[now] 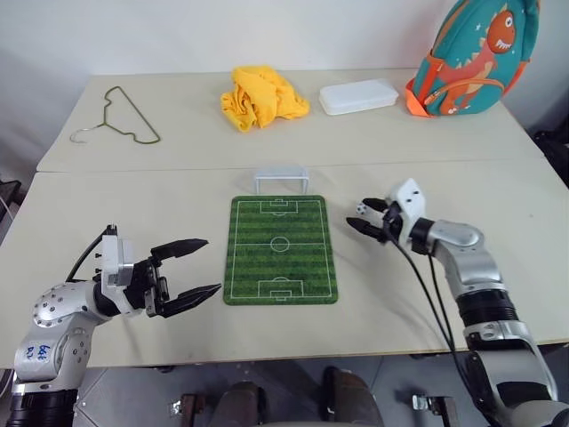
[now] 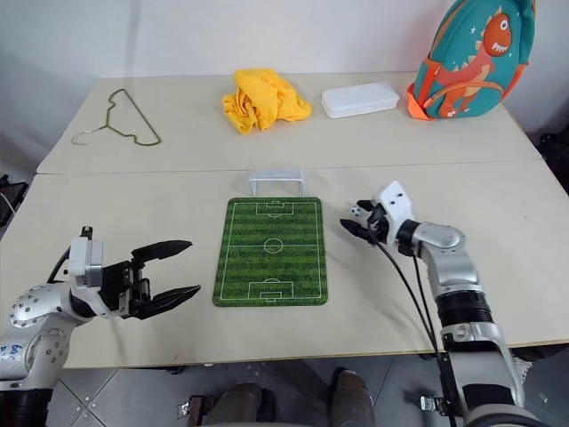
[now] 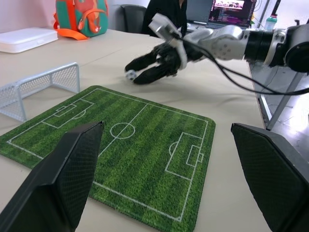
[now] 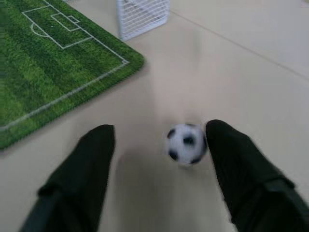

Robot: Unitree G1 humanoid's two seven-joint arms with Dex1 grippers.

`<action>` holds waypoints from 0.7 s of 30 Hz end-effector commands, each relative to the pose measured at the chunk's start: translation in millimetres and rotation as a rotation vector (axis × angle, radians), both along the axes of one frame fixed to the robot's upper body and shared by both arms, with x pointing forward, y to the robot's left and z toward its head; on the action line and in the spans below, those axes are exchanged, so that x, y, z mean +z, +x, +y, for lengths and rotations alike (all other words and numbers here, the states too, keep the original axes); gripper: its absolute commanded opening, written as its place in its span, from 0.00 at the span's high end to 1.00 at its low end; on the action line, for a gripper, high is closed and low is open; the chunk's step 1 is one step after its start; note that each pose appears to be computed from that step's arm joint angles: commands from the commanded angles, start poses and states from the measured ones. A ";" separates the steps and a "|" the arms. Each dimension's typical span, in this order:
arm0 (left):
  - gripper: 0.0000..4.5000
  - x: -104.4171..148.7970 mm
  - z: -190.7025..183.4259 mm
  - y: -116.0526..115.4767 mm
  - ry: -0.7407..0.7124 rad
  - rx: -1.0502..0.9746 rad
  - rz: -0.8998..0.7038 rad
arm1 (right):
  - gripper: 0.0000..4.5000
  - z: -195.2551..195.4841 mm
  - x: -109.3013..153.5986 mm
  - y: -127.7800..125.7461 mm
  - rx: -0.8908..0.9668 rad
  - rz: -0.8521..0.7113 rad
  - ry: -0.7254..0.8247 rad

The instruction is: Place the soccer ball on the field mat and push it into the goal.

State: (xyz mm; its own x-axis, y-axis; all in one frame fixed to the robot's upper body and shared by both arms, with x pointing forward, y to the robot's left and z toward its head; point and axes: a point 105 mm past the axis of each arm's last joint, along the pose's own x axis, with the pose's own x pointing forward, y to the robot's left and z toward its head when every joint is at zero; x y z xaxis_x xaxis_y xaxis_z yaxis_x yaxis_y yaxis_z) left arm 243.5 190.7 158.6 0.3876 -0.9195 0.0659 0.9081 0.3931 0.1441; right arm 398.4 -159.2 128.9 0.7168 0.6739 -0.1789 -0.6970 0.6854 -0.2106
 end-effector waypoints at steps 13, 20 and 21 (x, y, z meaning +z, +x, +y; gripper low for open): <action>0.00 14.2 2.5 1.9 -0.060 0.032 -0.068 | 0.81 5.8 36.9 -18.5 0.144 -0.157 0.098; 0.00 17.0 -6.9 -1.0 -0.067 -0.057 -0.069 | 0.81 7.1 60.2 -78.8 0.442 -0.188 0.114; 0.00 13.9 -7.2 -2.9 -0.053 -0.076 -0.061 | 0.81 14.4 57.3 -93.8 0.533 -0.158 0.072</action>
